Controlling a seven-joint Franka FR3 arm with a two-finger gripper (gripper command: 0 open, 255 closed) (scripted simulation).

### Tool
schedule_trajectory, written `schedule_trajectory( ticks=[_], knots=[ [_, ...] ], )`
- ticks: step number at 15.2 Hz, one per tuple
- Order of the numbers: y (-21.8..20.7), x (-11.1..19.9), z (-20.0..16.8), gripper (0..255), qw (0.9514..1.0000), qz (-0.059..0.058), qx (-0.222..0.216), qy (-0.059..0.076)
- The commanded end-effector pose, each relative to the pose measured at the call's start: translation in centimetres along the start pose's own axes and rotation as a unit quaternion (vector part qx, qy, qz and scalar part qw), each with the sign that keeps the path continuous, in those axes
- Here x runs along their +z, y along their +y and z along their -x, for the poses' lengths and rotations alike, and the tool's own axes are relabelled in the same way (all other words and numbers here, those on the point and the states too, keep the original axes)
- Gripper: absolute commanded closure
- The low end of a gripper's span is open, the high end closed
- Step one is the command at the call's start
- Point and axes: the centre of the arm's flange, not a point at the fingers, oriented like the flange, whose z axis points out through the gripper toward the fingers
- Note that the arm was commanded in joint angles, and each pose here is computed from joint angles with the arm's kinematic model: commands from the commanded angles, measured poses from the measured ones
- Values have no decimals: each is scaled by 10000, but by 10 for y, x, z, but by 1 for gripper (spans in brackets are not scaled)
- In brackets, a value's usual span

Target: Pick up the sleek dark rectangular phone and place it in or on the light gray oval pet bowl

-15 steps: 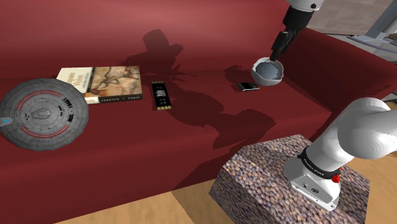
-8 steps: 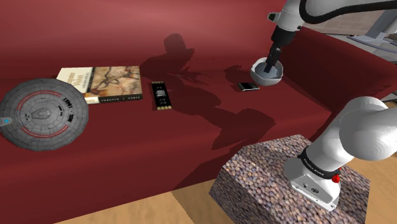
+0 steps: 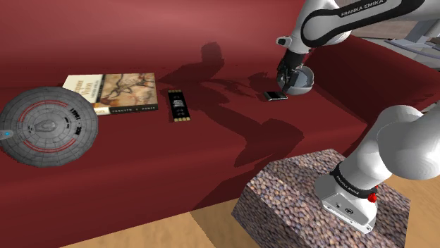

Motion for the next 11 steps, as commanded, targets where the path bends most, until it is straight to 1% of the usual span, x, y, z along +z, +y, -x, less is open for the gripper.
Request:
schedule_trajectory(
  ticks=[1,8,11],
  knots=[
    [11,19,-7,0,9990,-50,-436,6],
    [11,56,-7,0,9990,-50,-436,6],
    [10,59,-7,0,9990,-50,-436,6]
  ],
)
